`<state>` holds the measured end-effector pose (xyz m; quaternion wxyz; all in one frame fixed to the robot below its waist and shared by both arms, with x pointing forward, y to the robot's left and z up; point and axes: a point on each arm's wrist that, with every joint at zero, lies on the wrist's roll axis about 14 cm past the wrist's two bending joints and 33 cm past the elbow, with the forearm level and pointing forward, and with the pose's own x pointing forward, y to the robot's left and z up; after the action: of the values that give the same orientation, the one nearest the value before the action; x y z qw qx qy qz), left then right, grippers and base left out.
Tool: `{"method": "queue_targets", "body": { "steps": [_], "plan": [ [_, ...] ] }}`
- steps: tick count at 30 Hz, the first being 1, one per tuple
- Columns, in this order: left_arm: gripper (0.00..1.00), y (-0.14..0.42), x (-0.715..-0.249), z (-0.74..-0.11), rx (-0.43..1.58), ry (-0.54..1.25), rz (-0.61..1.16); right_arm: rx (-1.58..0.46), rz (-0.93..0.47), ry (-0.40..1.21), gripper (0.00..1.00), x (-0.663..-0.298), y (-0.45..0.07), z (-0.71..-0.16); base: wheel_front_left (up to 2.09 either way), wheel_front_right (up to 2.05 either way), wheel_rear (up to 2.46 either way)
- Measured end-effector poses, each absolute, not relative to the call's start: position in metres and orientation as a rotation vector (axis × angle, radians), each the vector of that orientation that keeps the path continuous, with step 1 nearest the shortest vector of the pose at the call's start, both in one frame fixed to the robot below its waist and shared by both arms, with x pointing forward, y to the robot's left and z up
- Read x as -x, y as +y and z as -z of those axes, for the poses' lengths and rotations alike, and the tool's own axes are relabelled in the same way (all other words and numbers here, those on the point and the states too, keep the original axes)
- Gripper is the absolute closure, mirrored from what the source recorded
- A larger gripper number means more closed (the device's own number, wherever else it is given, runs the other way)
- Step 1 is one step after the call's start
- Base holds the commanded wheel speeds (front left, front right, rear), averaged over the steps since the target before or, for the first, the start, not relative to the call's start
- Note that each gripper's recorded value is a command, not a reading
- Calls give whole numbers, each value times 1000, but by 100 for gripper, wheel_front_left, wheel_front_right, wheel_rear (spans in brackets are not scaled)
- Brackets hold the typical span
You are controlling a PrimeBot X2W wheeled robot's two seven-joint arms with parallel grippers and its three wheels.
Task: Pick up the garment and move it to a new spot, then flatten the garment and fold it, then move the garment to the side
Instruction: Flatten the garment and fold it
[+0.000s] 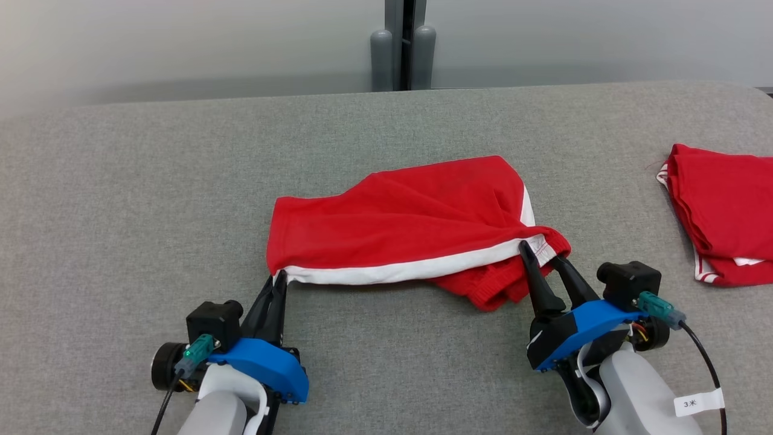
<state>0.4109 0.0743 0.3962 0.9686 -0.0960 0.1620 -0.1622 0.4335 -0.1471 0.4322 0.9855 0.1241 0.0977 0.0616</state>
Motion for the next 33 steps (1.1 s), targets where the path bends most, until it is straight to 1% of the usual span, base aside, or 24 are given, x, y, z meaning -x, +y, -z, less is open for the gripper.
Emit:
{"method": "queue_targets", "body": {
  "steps": [2,5,9,14,16,18,19,20,21,26,29,32,33],
  "plan": [
    [100,75,-413,-399,194,316,326,-250,-121,195,51,-433,-148,-433,0,0,0],
    [100,80,-421,-408,189,283,315,-251,-116,175,50,-434,-150,-438,0,0,0],
    [100,85,-426,-413,179,267,308,-256,-114,167,57,-432,-151,-441,0,0,0],
    [100,87,-429,-418,178,254,304,-257,-114,180,59,-426,-151,-439,0,0,0],
    [100,87,-430,-419,176,250,305,-252,-118,202,62,-424,-150,-435,0,0,0],
    [100,88,-431,-421,173,246,305,-245,-123,217,68,-421,-149,-432,0,0,0],
    [100,89,-432,-422,170,241,306,-245,-123,218,76,-421,-149,-431,0,0,0],
    [100,89,-433,-425,168,234,307,-245,-124,220,76,-421,-149,-431,0,0,0],
    [100,90,-434,-427,166,227,308,-243,-126,218,100,-421,-148,-433,0,0,0],
    [100,90,-442,-445,149,172,321,-199,-148,184,100,-426,-146,-448,0,0,0],
    [100,92,-450,-469,133,108,333,-157,-171,125,100,-433,-144,-473,0,0,0],
    [100,95,-458,-508,108,8,345,-102,-190,47,100,-437,-149,-507,0,0,0],
    [100,95,-458,-508,108,8,345,-102,-190,47,100,-437,-149,-507,0,0,0]
  ]
}}
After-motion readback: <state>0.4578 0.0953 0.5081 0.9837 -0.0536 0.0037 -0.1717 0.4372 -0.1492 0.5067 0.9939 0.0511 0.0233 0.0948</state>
